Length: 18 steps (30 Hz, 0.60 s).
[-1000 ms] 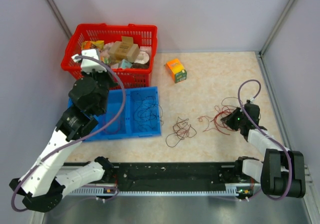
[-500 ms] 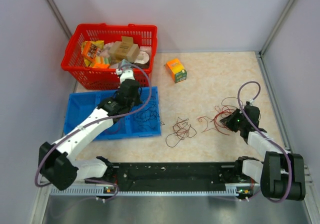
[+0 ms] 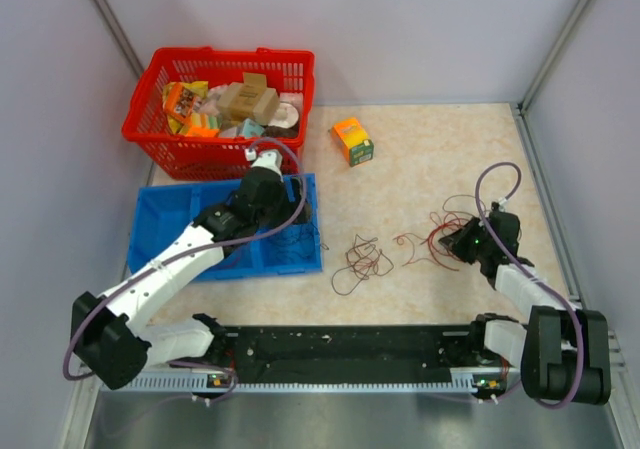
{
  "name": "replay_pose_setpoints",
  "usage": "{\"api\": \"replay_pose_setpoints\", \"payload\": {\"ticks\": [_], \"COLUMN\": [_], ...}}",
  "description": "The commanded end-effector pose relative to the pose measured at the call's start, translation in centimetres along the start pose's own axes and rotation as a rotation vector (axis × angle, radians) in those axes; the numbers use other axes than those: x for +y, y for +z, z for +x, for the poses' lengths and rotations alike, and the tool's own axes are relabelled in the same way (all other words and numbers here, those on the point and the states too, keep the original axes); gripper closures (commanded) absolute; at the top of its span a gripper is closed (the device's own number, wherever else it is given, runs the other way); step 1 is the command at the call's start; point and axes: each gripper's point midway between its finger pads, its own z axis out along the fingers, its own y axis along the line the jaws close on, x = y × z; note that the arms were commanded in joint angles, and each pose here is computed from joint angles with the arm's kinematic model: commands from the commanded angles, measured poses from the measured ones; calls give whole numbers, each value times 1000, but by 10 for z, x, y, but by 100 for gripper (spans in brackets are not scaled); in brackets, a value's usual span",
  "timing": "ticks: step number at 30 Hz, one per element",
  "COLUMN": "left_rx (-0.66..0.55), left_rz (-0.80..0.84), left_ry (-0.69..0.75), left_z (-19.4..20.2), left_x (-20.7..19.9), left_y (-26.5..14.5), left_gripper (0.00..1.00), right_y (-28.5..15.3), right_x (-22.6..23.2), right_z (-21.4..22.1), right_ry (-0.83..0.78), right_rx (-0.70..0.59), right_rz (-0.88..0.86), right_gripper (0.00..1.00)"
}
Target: Untangle the cables
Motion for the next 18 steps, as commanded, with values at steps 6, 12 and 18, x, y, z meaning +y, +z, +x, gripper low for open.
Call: {"api": "replay_pose_setpoints", "payload": {"ticks": [6, 12, 18], "left_rx": [100, 148, 108], "left_rz": [158, 103, 4], "left_ry": [173, 252, 236], "left_z": [51, 77, 83], "left_x": [-69, -73, -41], "left_y": [-9, 0, -16], "left_gripper": [17, 37, 28], "right_y": [-7, -6, -7], "right_x": [15, 16, 18], "right_z": [-10, -8, -8], "right_ry": [-55, -58, -60], "right_rx": [-71, -61, -63], "right_rz": [-96, -113, -121], "right_gripper": [89, 89, 88]}}
